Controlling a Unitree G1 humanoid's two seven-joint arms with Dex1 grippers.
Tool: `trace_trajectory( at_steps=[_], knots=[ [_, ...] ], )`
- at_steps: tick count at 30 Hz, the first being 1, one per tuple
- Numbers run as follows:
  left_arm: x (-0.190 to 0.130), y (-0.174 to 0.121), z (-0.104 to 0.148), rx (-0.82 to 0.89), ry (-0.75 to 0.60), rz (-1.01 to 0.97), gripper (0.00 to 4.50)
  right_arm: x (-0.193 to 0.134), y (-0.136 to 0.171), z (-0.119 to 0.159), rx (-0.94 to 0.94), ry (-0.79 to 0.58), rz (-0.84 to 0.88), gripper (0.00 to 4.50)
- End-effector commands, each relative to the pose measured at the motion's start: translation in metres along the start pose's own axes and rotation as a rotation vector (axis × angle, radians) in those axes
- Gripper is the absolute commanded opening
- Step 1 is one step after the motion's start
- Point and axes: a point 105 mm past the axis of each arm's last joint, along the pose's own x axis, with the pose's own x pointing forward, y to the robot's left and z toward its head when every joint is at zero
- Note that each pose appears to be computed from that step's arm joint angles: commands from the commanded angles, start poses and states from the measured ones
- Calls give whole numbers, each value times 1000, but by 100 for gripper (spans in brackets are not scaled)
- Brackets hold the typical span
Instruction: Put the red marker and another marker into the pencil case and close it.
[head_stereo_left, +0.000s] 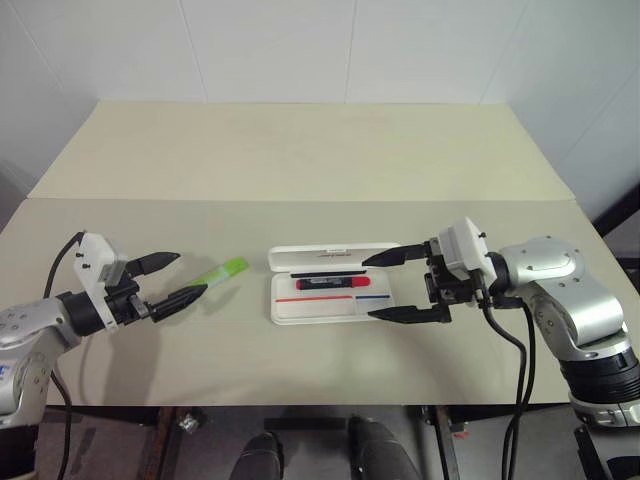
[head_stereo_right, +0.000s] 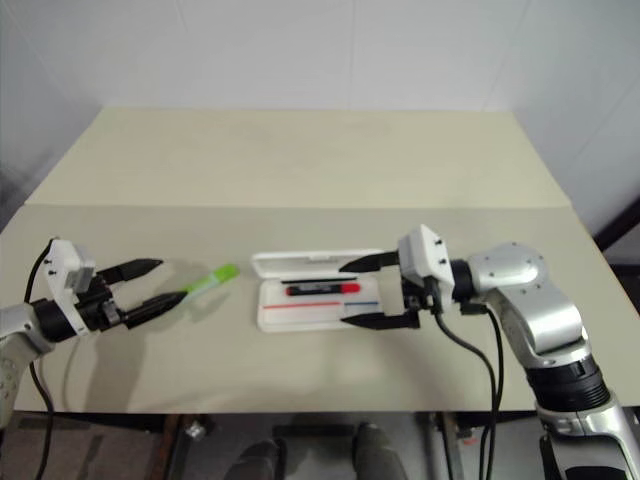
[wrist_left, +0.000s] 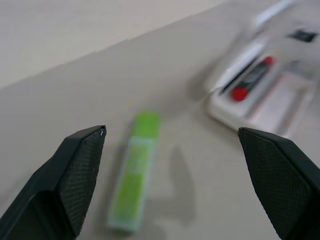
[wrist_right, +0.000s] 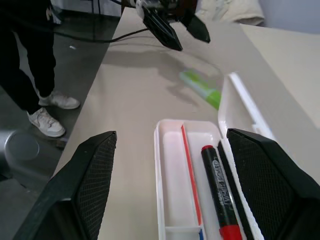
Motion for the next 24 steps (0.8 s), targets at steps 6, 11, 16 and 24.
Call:
trace_trajectory(
  at_steps=[6, 11, 16, 24],
  knots=[
    [8, 34, -15, -67, 70, -67, 450, -8, -6, 4, -36, -2, -53, 449],
    [28, 32, -22, -44, 140, -196, 450, -8, -8, 1, -35, 7, -82, 449],
    [39, 34, -31, 3, 236, -251, 450, -8, -8, -2, -33, 16, -102, 449],
    [52, 32, -48, 68, 352, -309, 450, -21, 1, -3, 13, -13, -94, 449]
  ],
)
